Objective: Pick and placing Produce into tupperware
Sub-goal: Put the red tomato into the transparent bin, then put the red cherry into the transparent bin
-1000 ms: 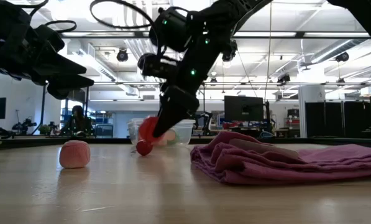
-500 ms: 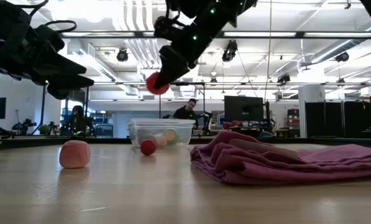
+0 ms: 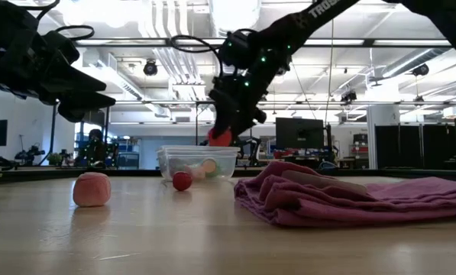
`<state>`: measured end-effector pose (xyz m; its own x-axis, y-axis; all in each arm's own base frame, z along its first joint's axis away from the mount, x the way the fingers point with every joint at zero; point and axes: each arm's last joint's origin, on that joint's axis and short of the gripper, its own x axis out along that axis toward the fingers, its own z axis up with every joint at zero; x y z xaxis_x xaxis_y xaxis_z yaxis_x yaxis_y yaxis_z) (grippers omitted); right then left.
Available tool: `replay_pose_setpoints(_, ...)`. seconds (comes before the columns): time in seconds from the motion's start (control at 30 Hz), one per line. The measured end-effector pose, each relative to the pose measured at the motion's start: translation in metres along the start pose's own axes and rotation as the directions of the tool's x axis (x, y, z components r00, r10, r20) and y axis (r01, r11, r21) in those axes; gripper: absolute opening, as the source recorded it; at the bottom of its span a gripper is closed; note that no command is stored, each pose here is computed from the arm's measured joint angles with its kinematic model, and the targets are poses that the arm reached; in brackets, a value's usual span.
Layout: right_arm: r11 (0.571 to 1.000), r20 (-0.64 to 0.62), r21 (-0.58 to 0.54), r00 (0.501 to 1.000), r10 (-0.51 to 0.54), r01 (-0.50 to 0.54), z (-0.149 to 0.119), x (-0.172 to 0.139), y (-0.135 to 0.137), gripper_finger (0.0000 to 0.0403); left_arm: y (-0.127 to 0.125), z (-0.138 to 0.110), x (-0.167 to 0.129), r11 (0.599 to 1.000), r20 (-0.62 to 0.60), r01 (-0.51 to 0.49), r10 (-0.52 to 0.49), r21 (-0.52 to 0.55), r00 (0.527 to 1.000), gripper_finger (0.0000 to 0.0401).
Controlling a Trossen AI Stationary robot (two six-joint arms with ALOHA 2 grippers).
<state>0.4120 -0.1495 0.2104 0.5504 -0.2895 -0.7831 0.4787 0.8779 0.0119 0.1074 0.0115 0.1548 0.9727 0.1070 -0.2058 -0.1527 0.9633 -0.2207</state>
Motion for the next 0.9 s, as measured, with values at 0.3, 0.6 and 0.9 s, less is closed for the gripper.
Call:
replay_pose_setpoints(0.3, 0.999, 0.120, 0.012, 0.992, 0.032, -0.034, 0.012, -0.001, 0.003, 0.0310, 0.000, 0.000, 0.000, 1.000, 0.001, 0.000, 0.000, 0.000, 1.000, 0.0224)
replay_pose_setpoints(0.6, 0.961, -0.109, -0.167, 0.973, 0.205, -0.221, -0.012, -0.017, 0.041, 0.0326, 0.000, 0.000, 0.000, 1.000, 0.001, 0.000, 0.000, 0.000, 1.000, 0.0224)
replay_pose_setpoints(0.9, 0.885, -0.110, -0.378, 0.962, 0.248, -0.272, -0.042, -0.024, 0.127, 0.0325, 0.000, 0.000, 0.000, 1.000, 0.001, 0.000, 0.000, 0.000, 1.000, 0.0224)
